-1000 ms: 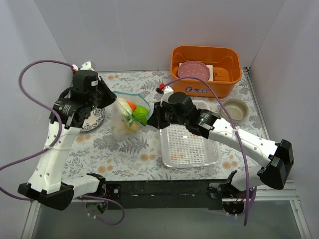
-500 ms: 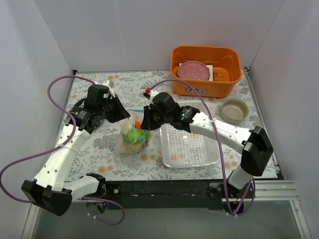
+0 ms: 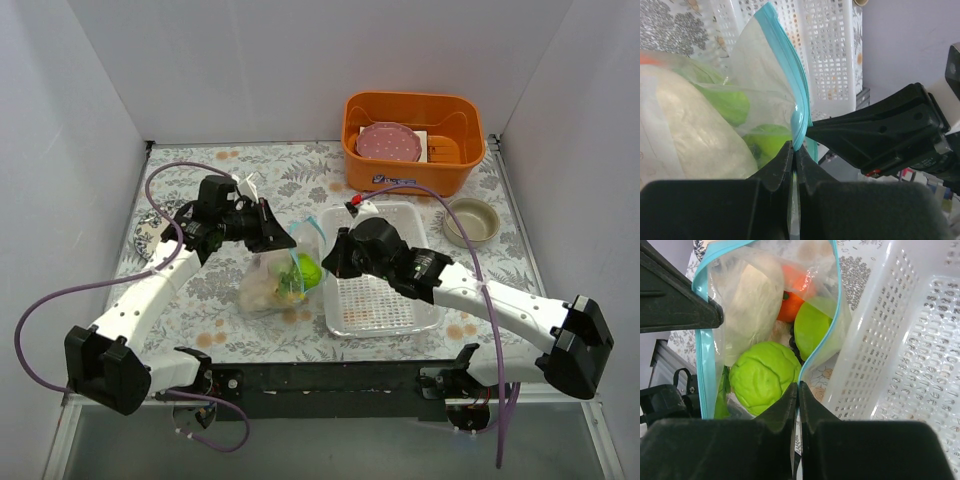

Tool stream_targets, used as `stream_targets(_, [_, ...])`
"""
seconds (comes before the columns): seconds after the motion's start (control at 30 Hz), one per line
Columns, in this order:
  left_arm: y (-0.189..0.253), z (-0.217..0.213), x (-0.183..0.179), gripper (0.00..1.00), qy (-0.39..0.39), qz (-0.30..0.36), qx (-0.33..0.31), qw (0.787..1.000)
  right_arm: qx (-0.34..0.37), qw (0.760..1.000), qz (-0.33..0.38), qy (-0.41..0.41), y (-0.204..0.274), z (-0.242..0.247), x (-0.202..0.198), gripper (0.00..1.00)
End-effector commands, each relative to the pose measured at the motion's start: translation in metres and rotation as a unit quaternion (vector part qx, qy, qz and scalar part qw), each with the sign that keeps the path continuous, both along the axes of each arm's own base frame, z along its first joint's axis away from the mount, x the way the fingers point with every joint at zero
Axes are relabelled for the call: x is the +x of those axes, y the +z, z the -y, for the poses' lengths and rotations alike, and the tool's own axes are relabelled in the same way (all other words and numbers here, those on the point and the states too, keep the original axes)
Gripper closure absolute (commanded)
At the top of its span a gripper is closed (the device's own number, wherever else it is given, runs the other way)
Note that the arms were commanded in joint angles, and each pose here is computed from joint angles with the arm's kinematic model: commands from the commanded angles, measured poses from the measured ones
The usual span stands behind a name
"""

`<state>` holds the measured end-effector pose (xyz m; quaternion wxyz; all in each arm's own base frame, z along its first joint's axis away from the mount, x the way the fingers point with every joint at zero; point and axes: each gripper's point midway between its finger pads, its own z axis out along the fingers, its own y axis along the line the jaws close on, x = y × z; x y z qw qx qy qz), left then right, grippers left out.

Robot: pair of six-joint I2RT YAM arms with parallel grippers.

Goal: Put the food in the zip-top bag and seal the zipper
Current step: Adjust the zipper food storage bag at the center of the board.

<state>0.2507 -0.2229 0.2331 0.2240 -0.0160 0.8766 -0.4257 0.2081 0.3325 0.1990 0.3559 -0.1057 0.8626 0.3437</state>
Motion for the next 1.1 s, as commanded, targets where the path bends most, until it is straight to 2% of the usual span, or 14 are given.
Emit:
stream_targets(0.0, [0.011, 0.020, -0.008, 1.00, -0.049, 0.004, -0.057, 0.997, 0.046, 0.998, 0.013, -0.040, 0.013, 0.000, 0.009, 0.91])
stream_targets(0.27, [0.015, 0.058, -0.026, 0.96, -0.121, 0.012, -0.068, 0.990, 0.045, 0.997, -0.002, -0.070, 0.003, 0.012, 0.006, 0.91])
stream_targets(0.47, [-0.006, 0.060, -0.037, 0.92, -0.116, -0.014, -0.050, 0.992, 0.067, 0.992, -0.003, -0.110, 0.002, 0.033, 0.002, 0.89])
stream_targets(0.7, [-0.028, 0.066, -0.043, 0.82, -0.125, -0.049, -0.035, 0.990, 0.105, 0.993, -0.003, -0.045, 0.008, 0.022, -0.018, 0.87])
stream_targets(0.8, [-0.027, 0.072, -0.042, 0.79, -0.131, -0.048, -0.034, 0.990, 0.119, 0.993, -0.007, -0.019, 0.009, 0.016, -0.025, 0.78])
stream_targets(0.87, [-0.023, 0.072, -0.039, 0.74, -0.129, -0.043, -0.033, 0.990, 0.119, 0.993, -0.006, -0.020, 0.009, 0.019, -0.027, 0.58])
stream_targets(0.93, [-0.017, 0.071, -0.039, 0.66, -0.125, -0.038, -0.032, 0.991, 0.113, 0.992, -0.005, -0.048, 0.007, 0.032, -0.026, 0.37])
stream_targets(0.97, [-0.011, 0.071, -0.036, 0.54, -0.122, -0.028, -0.031, 0.992, 0.114, 0.992, -0.003, -0.058, 0.007, 0.038, -0.026, 0.31])
stream_targets(1.0, [-0.008, 0.070, -0.037, 0.52, -0.119, -0.023, -0.031, 0.992, 0.112, 0.992, -0.001, -0.064, 0.005, 0.043, -0.027, 0.23])
stream_targets(1.07, [-0.003, 0.068, -0.036, 0.45, -0.115, -0.018, -0.026, 0.993, 0.118, 0.989, 0.013, -0.088, 0.011, 0.058, -0.026, 0.20])
